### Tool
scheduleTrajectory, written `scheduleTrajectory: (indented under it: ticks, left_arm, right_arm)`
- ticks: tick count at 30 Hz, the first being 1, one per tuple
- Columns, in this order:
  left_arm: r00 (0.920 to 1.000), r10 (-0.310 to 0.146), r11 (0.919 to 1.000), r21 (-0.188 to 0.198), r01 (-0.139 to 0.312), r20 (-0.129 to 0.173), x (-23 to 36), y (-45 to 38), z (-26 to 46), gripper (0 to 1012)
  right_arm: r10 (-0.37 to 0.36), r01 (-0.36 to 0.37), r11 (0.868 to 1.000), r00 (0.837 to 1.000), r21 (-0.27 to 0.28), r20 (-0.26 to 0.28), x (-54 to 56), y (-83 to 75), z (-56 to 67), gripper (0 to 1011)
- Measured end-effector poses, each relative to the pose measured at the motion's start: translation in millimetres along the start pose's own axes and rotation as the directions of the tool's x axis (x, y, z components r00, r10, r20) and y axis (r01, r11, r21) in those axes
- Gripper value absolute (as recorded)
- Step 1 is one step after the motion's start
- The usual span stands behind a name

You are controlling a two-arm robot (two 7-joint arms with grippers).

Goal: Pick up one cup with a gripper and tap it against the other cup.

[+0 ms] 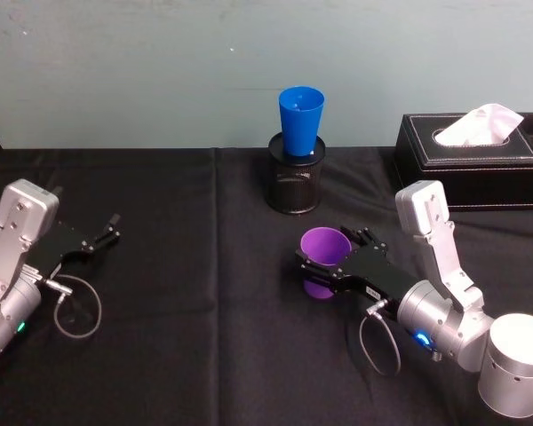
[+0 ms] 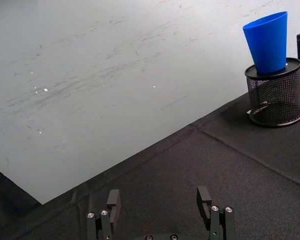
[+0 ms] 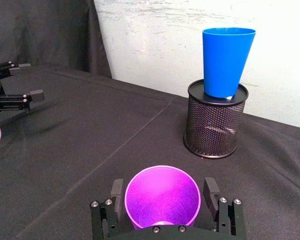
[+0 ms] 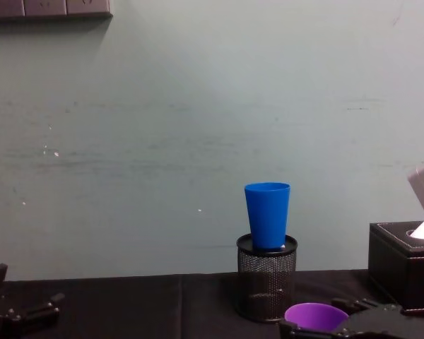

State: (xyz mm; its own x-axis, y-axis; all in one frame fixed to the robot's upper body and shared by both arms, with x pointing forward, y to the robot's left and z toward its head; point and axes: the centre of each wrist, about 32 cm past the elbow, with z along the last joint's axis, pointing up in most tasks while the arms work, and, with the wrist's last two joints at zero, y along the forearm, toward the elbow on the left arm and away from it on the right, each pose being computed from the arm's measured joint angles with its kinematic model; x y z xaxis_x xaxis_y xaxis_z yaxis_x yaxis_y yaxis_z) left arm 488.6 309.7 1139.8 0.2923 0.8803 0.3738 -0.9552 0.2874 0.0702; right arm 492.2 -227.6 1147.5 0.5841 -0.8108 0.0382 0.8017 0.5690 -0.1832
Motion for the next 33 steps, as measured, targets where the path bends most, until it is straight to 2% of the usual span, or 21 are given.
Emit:
scheduleTrajectory:
  ticks: [8,13,15,17,18,20,21,22,24,25,26,27,30,31,33]
  left_arm:
    - [1.0,0.0,1.0,0.0,0.0,0.0,0.0,0.0,0.0,1000]
    - [1.0,0.0,1.0,0.0,0.0,0.0,0.0,0.0,0.0,1000]
    - [1.0,0.0,1.0,0.0,0.0,0.0,0.0,0.0,0.0,1000]
    - [1.0,0.0,1.0,0.0,0.0,0.0,0.0,0.0,0.0,1000]
    - [1.0,0.0,1.0,0.0,0.0,0.0,0.0,0.0,0.0,1000]
    - [1.0,0.0,1.0,0.0,0.0,0.0,0.0,0.0,0.0,1000]
    - [1.0,0.0,1.0,0.0,0.0,0.0,0.0,0.0,0.0,1000]
    - [1.0,0.0,1.0,0.0,0.0,0.0,0.0,0.0,0.0,1000]
    - [1.0,0.0,1.0,0.0,0.0,0.0,0.0,0.0,0.0,1000]
    - [1.0,0.0,1.0,0.0,0.0,0.0,0.0,0.0,0.0,1000]
    - [1.0,0.0,1.0,0.0,0.0,0.0,0.0,0.0,0.0,1000]
    - [1.0,0.0,1.0,0.0,0.0,0.0,0.0,0.0,0.0,1000]
    - [1.0,0.0,1.0,0.0,0.0,0.0,0.0,0.0,0.0,1000]
    - [1.0,0.0,1.0,0.0,0.0,0.0,0.0,0.0,0.0,1000]
    - [1.0,0.0,1.0,0.0,0.0,0.0,0.0,0.0,0.0,1000]
  right_arm:
    - [0.0,0.0,1.0,1.0,0.004,0.002,-0.1,-0.1,0.2,1002]
    - [-0.026,0.025,0.996,0.999,0.09,0.017,-1.8,-6.6,4.6,1002]
    - [-0.063,0.06,0.987,0.998,0.147,0.017,-2.3,-10.9,6.9,1002]
    - [-0.098,0.094,0.979,0.995,0.182,0.014,-2.1,-13.6,8.6,1002]
    - [-0.139,0.134,0.97,0.99,0.205,0.009,-2.4,-15.6,9.9,1002]
    - [-0.205,0.2,0.956,0.979,0.213,0.0,-3.3,-16.6,10.4,1002]
    - [-0.205,0.2,0.956,0.979,0.213,0.0,-3.3,-16.6,10.4,1002]
    - [-0.254,0.25,0.947,0.967,0.203,-0.006,-3.9,-16.5,10.5,1002]
    - [-0.301,0.297,0.937,0.954,0.184,-0.01,-4.4,-15.9,10.7,1002]
    - [-0.351,0.348,0.924,0.936,0.158,-0.011,-5.0,-14.7,10.9,1002]
    - [-0.373,0.37,0.918,0.928,0.143,-0.01,-5.5,-14.0,10.7,1002]
    - [-0.419,0.417,0.902,0.908,0.115,-0.01,-6.0,-12.6,10.2,1002]
    - [-0.47,0.469,0.88,0.883,0.08,-0.008,-6.6,-10.2,9.5,1002]
    - [-0.497,0.496,0.866,0.868,0.059,-0.007,-6.7,-8.8,8.9,1002]
    - [-0.514,0.514,0.857,0.858,0.044,-0.006,-6.7,-7.5,8.4,1002]
